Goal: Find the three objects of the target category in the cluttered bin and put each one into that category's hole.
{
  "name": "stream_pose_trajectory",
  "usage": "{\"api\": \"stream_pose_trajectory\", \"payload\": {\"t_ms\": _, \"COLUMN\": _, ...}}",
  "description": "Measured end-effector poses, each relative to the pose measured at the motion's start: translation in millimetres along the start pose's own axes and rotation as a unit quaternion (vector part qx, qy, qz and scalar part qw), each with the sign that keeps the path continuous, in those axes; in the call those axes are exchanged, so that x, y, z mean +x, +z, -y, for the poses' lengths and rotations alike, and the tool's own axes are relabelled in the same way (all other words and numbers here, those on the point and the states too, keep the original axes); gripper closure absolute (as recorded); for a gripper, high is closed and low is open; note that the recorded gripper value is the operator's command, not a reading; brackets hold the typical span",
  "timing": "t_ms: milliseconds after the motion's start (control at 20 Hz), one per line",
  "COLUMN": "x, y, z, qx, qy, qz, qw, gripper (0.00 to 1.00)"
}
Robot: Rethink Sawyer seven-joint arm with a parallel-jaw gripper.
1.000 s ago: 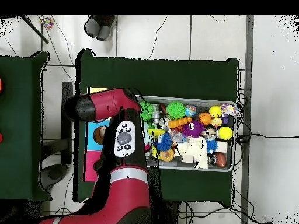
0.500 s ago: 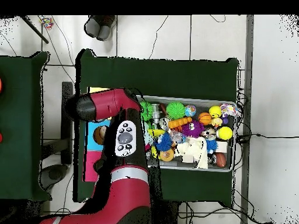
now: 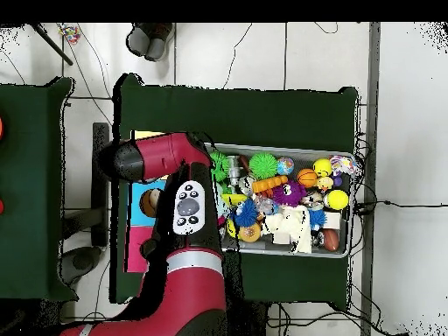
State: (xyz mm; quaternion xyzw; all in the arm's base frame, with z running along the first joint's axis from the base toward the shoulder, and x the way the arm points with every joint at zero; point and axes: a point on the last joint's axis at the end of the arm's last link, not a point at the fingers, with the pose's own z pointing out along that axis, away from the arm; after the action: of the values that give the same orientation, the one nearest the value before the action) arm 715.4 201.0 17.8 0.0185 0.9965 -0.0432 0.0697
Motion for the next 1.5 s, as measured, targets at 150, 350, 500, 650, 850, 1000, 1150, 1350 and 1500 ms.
{"api": "stream_pose_trajectory", "payload": {"t_ms": 150, "x": -0.1, "y": 0.0, "z": 0.1, "qx": 0.000, "qy": 0.001, "qz": 0.000, "qw": 1.0000, "gripper": 0.00}}
{"api": "stream_pose_trajectory", "payload": {"t_ms": 350, "x": 0.1, "y": -0.1, "z": 0.1, "qx": -0.001, "qy": 0.001, "qz": 0.000, "qw": 1.0000, "gripper": 0.00}}
{"api": "stream_pose_trajectory", "payload": {"t_ms": 500, "x": 0.2, "y": -0.2, "z": 0.1, "qx": -0.001, "qy": 0.002, "qz": 0.000, "qw": 1.0000, "gripper": 0.00}}
{"api": "stream_pose_trajectory", "payload": {"t_ms": 650, "x": 0.5, "y": -0.4, "z": 0.5, "qx": -0.002, "qy": 0.002, "qz": 0.001, "qw": 1.0000, "gripper": 0.00}}
{"api": "stream_pose_trajectory", "payload": {"t_ms": 850, "x": 2.0, "y": -0.8, "z": 1.2, "qx": -0.004, "qy": 0.003, "qz": 0.007, "qw": 1.0000, "gripper": 0.00}}
{"api": "stream_pose_trajectory", "payload": {"t_ms": 1000, "x": 2.9, "y": -0.9, "z": 1.0, "qx": -0.006, "qy": 0.004, "qz": 0.013, "qw": 0.9999, "gripper": 0.00}}
{"api": "stream_pose_trajectory", "payload": {"t_ms": 1150, "x": 3.9, "y": -0.9, "z": 0.7, "qx": -0.008, "qy": 0.005, "qz": 0.019, "qw": 0.9998, "gripper": 0.00}}
{"api": "stream_pose_trajectory", "payload": {"t_ms": 1350, "x": 6.1, "y": -1.4, "z": 0.4, "qx": -0.011, "qy": 0.007, "qz": 0.022, "qw": 0.9997, "gripper": 0.00}}
{"api": "stream_pose_trajectory", "payload": {"t_ms": 1500, "x": 9.4, "y": -3.4, "z": 0.5, "qx": -0.013, "qy": 0.009, "qz": 0.024, "qw": 0.9996, "gripper": 0.00}}
